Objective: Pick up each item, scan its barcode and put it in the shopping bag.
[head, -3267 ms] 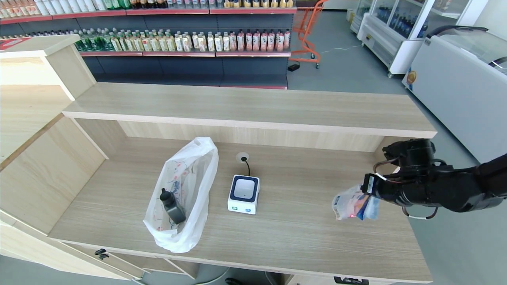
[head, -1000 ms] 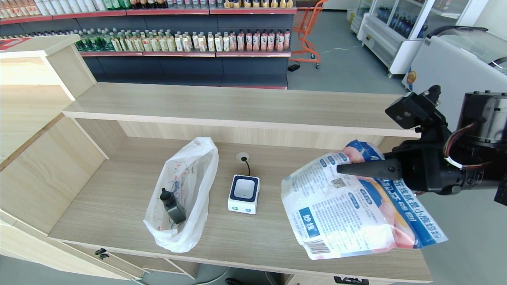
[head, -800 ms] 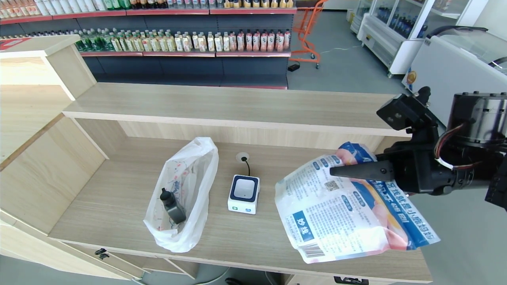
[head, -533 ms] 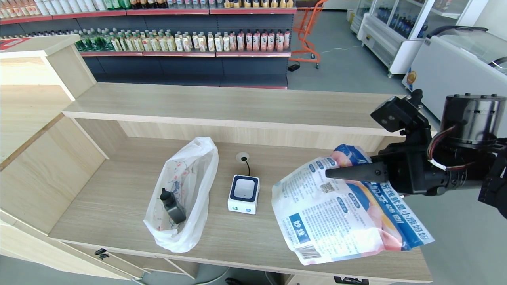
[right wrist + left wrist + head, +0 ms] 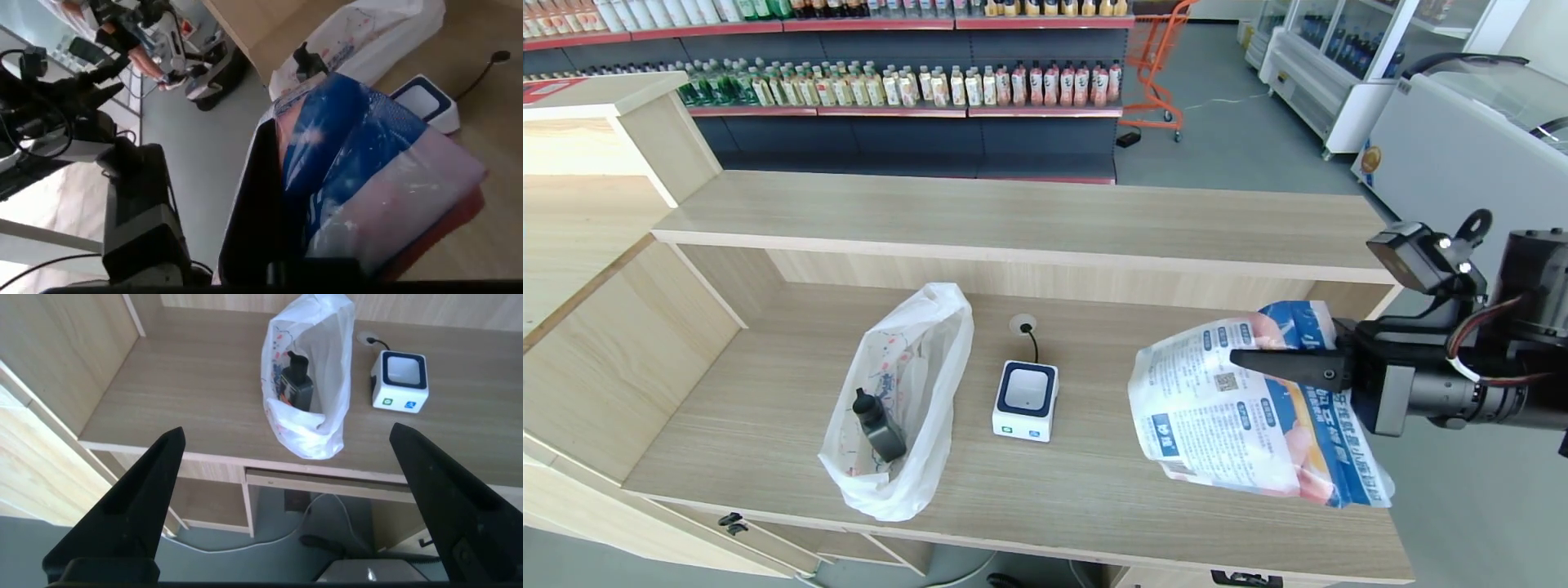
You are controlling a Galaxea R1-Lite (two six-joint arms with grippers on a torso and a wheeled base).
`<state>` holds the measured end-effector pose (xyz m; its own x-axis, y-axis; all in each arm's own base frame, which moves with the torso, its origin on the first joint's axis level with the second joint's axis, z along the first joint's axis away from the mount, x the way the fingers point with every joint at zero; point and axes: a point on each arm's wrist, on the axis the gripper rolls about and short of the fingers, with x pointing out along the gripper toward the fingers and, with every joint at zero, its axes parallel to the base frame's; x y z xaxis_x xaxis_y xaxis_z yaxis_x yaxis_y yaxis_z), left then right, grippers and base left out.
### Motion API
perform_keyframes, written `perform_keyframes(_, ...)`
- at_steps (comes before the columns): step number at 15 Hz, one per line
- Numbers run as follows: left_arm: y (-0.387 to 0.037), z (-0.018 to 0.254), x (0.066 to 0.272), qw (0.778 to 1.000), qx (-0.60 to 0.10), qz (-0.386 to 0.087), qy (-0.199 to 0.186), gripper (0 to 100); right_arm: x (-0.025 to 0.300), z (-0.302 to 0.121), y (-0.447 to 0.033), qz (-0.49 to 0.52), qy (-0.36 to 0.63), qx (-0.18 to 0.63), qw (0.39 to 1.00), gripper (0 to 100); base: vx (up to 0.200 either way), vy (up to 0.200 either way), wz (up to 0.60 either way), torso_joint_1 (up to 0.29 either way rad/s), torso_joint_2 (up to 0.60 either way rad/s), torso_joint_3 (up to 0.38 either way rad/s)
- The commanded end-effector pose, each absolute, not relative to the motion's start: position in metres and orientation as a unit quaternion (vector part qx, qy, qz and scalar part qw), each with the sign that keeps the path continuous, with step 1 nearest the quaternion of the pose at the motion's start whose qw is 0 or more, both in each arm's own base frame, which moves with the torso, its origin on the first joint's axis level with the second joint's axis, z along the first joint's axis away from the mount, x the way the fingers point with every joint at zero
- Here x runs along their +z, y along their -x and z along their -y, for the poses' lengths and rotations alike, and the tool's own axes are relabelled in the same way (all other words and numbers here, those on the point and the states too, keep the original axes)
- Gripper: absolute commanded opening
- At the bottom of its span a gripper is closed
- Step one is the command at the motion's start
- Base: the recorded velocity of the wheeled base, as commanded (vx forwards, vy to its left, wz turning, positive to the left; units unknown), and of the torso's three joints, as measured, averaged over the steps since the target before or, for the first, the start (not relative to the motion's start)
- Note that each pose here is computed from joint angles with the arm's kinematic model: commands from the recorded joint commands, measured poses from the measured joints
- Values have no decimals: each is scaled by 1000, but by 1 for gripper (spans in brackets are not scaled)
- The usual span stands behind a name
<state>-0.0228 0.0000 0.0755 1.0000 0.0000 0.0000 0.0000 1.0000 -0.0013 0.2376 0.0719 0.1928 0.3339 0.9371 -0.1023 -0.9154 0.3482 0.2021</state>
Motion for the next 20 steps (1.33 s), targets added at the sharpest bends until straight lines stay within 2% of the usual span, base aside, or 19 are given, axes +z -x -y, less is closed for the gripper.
perform_keyframes(1,23,0,75,1000,-1,0,1,100,183,-49,-222,-84,-17,526,846,0,0,0,0,0,0,0)
perform_keyframes(3,23,0,76,1000,0,-1,1,100,176,-39,-211,-53,53,488,870,0,0,0,0,0,0,0)
perform_keyframes(7,23,0,76,1000,0,-1,1,100,163,-34,-189,5,146,453,879,0,0,0,0,0,0,0)
perform_keyframes(9,23,0,76,1000,0,-1,1,100,162,-29,-191,3,185,391,902,0,0,0,0,0,0,0)
perform_keyframes(11,23,0,76,1000,0,-1,1,100,163,-28,-193,-1,193,362,912,0,0,0,0,0,0,0)
perform_keyframes(16,23,0,76,1000,0,-1,-2,100,161,-28,-194,-2,201,360,911,0,0,0,0,0,0,0)
perform_keyframes(20,23,0,76,1000,0,-1,-1,100,160,-28,-193,-15,174,364,915,0,0,200,0,-1,-1,6)
